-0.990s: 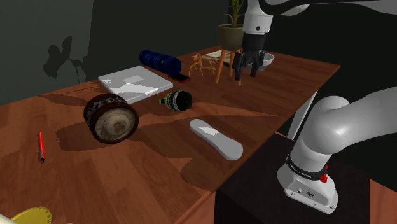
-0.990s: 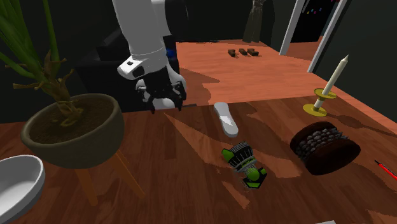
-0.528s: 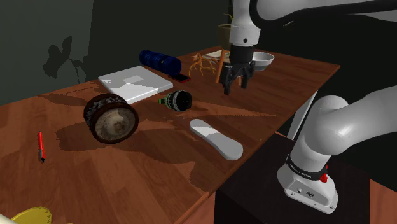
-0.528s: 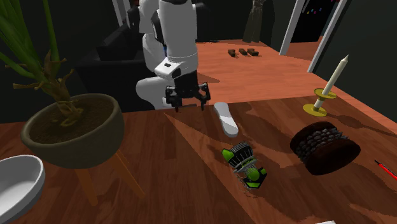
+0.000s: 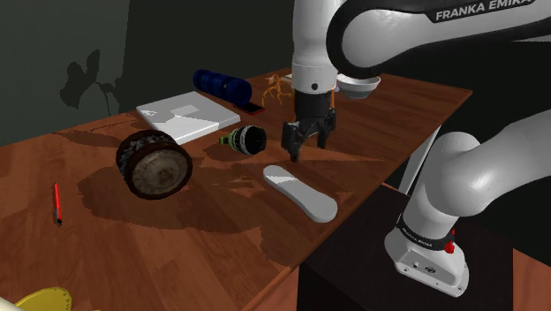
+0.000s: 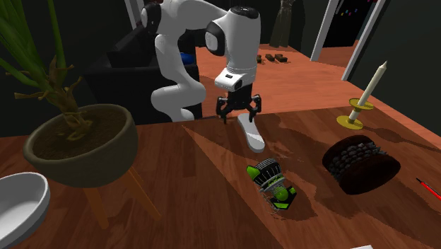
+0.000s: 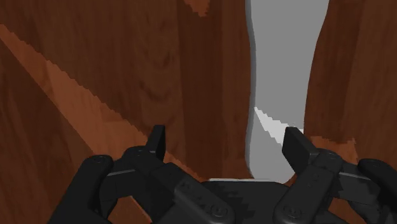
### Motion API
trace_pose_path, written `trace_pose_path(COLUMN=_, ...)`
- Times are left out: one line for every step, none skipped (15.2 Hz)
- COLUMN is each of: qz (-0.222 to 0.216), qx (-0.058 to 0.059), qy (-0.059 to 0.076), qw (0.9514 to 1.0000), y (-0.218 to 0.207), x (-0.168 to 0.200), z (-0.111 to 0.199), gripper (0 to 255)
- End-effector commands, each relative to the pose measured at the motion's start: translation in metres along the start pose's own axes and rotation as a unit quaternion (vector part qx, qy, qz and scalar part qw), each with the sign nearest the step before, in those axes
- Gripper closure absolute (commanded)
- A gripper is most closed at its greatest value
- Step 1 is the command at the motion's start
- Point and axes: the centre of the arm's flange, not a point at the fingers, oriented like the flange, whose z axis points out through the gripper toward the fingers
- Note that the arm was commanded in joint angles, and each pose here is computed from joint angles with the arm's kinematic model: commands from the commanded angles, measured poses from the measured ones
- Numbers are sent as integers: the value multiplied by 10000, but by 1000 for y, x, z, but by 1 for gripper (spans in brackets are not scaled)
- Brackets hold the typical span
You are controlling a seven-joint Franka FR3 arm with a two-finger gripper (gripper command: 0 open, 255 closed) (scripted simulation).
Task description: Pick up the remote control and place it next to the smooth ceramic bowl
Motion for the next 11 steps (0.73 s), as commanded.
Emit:
trace_pose_path(qz=-32, qx=-66, qy=1, qw=10000, y=-24, x=-9, z=10, gripper=0)
trace_pose_path(qz=-51, qx=-99, qy=1, qw=9999, y=-37, x=-13, z=14, gripper=0)
trace_pose_path(qz=-69, qx=-133, qy=0, qw=9999, y=-49, x=-17, z=19, gripper=0)
trace_pose_path(qz=-88, qx=-166, qy=0, qw=9998, y=-62, x=-21, z=23, gripper=0)
trace_pose_path(qz=-94, qx=-177, qy=0, qw=9998, y=-66, x=-23, z=25, gripper=0)
trace_pose_path(qz=-94, qx=-177, qy=0, qw=9998, y=-66, x=-23, z=30, gripper=0)
trace_pose_path(qz=-94, qx=-177, qy=0, qw=9998, y=-66, x=-23, z=36, gripper=0)
trace_pose_path(qz=-94, qx=-177, qy=0, qw=9998, y=-66, x=-23, z=41, gripper=0)
trace_pose_path(qz=-94, qx=-177, qy=0, qw=9998, y=-66, x=-23, z=46, gripper=0)
trace_pose_path(qz=-94, qx=-177, qy=0, qw=9998, y=-65, x=-23, z=51, gripper=0)
trace_pose_path(qz=-94, qx=-177, qy=0, qw=9998, y=-65, x=-23, z=57, gripper=0)
